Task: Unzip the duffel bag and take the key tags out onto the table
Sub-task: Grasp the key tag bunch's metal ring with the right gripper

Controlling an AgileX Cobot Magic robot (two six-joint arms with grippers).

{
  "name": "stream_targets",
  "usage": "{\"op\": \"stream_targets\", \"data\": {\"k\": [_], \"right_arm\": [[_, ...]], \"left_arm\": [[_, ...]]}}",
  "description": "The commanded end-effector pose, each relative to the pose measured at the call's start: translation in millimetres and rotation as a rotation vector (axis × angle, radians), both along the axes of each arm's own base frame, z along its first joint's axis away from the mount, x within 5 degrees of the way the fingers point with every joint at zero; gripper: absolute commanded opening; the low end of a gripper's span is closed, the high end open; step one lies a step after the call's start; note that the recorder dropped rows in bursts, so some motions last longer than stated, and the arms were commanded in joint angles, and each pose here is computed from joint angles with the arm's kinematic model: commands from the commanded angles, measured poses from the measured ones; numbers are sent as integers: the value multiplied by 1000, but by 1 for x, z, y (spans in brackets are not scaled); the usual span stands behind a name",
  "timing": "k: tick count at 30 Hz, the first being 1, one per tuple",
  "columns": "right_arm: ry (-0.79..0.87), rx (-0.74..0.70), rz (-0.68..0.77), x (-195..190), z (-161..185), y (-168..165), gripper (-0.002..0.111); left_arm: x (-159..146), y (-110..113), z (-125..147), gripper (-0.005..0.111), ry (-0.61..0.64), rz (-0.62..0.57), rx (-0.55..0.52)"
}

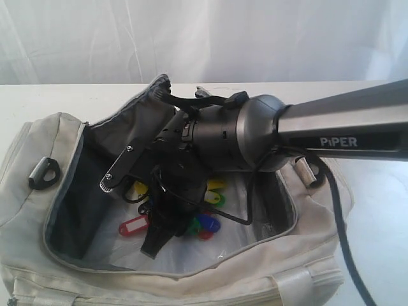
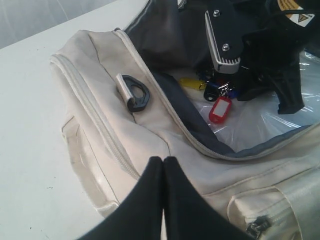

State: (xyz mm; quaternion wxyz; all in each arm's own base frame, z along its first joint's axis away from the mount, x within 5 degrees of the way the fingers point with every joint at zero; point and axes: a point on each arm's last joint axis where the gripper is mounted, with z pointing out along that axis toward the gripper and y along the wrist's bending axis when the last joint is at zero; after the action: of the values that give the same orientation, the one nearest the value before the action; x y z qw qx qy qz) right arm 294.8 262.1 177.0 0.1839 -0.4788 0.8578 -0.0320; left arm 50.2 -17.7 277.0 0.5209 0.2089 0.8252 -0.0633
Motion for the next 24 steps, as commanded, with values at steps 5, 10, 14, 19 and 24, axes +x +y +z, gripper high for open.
{"op": "stream_targets", "data": {"k": [5, 10, 14, 19, 24], "right_arm": [[200, -44, 116, -14, -20, 1, 25], [238, -44, 148, -18, -22, 2, 15], [234, -42, 149, -18, -20, 2, 0], [189, -5, 152, -15, 0, 5, 0], [100, 67, 159, -13, 37, 6, 0]], "left_arm": [[-1, 0, -2, 0, 4, -1, -9], [-1, 0, -2, 0, 4, -1, -9], [-1, 0, -2, 0, 4, -1, -9], [-1, 0, -2, 0, 4, -1, -9], [-1, 0, -2, 0, 4, -1, -9]]}}
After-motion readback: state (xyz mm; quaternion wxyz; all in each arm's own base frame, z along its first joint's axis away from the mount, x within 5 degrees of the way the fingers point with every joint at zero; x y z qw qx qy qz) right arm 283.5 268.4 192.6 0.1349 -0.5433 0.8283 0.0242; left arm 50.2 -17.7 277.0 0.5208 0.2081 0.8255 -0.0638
